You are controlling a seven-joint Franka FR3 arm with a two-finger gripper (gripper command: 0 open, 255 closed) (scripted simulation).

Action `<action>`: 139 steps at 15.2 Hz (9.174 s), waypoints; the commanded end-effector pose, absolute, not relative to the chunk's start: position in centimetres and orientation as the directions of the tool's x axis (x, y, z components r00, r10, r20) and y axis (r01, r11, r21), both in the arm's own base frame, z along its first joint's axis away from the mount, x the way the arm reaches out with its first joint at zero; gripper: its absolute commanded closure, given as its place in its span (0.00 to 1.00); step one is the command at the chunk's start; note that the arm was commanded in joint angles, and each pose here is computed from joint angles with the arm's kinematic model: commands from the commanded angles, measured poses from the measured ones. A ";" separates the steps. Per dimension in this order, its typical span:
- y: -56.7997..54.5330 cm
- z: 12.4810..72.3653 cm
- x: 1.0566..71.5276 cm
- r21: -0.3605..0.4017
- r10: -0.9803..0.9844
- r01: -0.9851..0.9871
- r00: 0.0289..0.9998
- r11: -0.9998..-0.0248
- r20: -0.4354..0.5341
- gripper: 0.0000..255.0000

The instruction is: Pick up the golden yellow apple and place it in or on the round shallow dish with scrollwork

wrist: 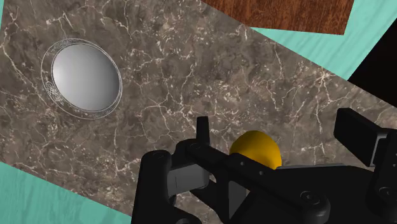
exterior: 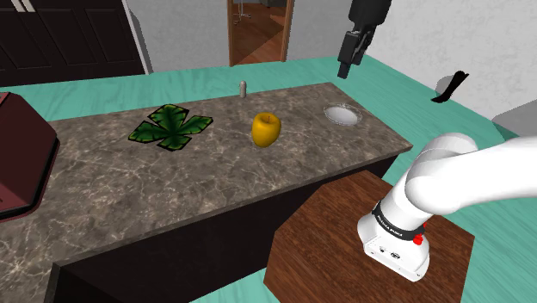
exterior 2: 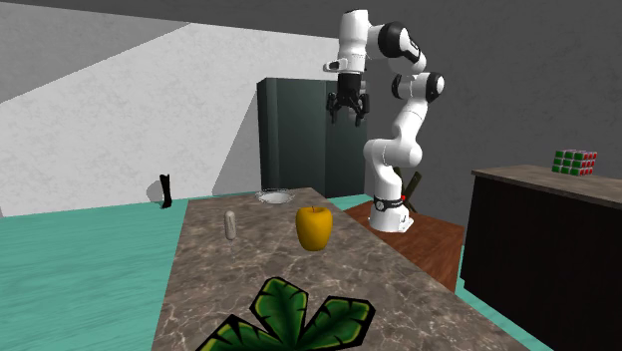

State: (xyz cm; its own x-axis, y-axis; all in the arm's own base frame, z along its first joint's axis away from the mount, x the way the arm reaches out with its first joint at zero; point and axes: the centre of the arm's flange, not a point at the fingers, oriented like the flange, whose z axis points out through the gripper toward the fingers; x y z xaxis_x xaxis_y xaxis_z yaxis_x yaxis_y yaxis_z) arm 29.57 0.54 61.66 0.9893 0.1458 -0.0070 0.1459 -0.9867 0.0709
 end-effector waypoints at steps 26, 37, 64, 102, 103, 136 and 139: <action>1.0 38.7 61.7 -0.203 0.078 -0.061 0.785 -0.977 -0.614 0.00; 1.7 36.1 59.5 -0.203 0.078 -0.061 0.785 -0.977 -0.614 0.00; 1.7 43.5 59.5 -0.203 0.078 -0.061 0.785 -0.977 -0.614 1.00; -32.8 54.9 48.1 -0.203 0.078 -0.061 0.785 -0.977 -0.614 1.00; -34.1 55.1 47.7 -0.203 0.078 -0.061 0.785 -0.977 -0.614 1.00; -35.9 41.2 47.1 -0.203 0.078 -0.061 0.785 -0.977 -0.614 1.00; -35.9 41.2 47.1 -0.203 0.078 -0.061 0.785 -0.977 -0.614 1.00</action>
State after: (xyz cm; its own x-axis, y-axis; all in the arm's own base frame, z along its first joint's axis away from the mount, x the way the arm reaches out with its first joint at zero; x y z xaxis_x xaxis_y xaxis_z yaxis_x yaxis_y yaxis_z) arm 47.12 -35.89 41.21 0.7853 0.0785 -0.6142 -0.0614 -0.9772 -0.2034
